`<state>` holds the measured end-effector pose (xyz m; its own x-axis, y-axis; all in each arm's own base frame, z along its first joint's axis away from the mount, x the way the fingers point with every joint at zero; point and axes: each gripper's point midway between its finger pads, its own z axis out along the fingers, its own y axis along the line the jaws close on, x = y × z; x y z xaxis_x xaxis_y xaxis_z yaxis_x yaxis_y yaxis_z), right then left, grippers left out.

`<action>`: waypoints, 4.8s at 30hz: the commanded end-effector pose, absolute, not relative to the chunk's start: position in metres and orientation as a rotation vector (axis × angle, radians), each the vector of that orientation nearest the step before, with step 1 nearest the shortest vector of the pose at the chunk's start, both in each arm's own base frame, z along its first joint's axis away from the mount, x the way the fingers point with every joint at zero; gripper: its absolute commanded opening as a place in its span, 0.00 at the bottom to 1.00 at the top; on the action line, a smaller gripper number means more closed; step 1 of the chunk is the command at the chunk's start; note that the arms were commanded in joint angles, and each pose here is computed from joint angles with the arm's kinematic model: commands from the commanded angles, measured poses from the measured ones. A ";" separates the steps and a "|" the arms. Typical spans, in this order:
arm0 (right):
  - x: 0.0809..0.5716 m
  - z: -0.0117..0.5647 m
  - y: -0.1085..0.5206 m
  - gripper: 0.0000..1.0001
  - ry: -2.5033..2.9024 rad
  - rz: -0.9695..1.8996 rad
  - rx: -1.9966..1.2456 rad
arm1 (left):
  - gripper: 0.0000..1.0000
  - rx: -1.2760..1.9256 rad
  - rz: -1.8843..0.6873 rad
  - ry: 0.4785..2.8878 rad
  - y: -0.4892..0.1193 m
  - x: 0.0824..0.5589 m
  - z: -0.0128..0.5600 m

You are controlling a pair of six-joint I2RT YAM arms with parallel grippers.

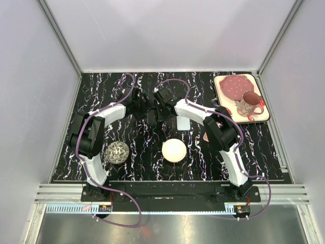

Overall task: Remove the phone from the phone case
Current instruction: Remove the phone case from the phone.

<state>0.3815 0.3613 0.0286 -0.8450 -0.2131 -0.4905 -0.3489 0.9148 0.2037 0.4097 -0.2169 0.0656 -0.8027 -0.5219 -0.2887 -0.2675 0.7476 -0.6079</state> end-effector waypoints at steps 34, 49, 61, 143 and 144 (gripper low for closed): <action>0.306 0.045 0.388 0.00 2.675 0.589 -0.615 | 0.55 -0.538 -0.172 2.620 -0.161 0.364 0.034; 0.326 0.024 0.369 0.00 2.662 0.384 -0.569 | 0.02 -0.670 -0.324 2.614 -0.143 0.352 0.026; 0.369 0.039 0.339 0.00 2.615 0.327 -0.462 | 0.00 -0.618 -0.434 2.602 -0.129 0.350 0.050; 0.332 0.111 0.380 0.00 3.037 0.807 0.004 | 0.64 0.308 -0.416 1.937 -0.219 0.336 0.142; 0.332 0.112 0.379 0.00 3.037 0.807 0.006 | 0.64 0.293 -0.404 1.951 -0.218 0.338 0.138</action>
<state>0.3273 0.3705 0.0789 -0.9995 0.0110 0.0286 0.0221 0.9058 0.4232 0.3217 -0.2216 0.1244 -0.4369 0.0261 -0.8991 0.4299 0.8841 -0.1832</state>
